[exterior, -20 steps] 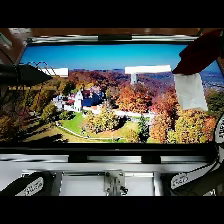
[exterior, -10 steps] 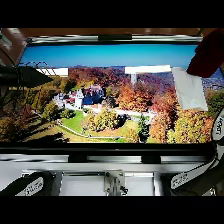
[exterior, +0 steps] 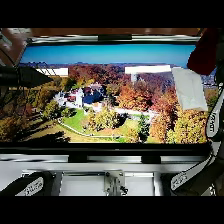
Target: Fold the shirts.
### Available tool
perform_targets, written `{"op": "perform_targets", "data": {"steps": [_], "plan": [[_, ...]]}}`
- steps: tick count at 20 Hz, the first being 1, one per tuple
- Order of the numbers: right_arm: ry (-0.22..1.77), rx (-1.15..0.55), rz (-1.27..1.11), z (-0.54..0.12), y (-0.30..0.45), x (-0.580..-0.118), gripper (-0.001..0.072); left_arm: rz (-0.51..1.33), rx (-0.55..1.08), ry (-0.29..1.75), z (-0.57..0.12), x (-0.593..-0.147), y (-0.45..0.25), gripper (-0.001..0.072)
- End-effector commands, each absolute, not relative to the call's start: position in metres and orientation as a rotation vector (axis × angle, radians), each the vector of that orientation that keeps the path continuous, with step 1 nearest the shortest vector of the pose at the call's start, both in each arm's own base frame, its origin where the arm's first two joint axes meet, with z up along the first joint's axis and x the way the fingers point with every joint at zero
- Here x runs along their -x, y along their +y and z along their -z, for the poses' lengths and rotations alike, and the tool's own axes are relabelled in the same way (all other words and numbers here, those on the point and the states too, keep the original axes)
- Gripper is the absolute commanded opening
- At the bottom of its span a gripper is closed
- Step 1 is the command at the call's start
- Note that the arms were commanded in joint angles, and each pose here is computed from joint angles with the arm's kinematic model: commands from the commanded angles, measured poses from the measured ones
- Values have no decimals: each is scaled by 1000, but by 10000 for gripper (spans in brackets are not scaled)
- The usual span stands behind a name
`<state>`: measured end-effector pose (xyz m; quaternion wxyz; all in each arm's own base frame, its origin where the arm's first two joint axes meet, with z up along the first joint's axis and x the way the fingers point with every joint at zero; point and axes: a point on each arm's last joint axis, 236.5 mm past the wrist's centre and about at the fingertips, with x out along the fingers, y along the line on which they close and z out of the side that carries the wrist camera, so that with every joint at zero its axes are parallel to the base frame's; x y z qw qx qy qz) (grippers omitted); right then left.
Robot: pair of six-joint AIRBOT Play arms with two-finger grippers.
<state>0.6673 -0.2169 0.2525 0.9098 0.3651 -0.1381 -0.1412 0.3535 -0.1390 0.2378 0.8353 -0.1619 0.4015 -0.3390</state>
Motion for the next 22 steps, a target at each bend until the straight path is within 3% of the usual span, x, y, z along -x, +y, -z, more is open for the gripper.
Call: {"op": "perform_targets", "data": {"steps": [1, 5, 10, 13, 22], "plan": [[-135, -671, 249, -231, -198, -676, 82, 717, 346, 851, -238, -353, -139, 35], [321, -694, 181, -149, -175, -656, 82, 717, 345, 849, -239, -353, -139, 35], [838, -634, 237, -73, -180, -566, 82, 723, 341, 853, -239, -350, -140, 35], [981, -521, 412, -72, -210, -514, 82, 735, 346, 857, -240, -348, -142, 35], [1358, -552, 493, -3, -189, -433, 83, 748, 354, 850, -243, -347, -144, 35]]}}
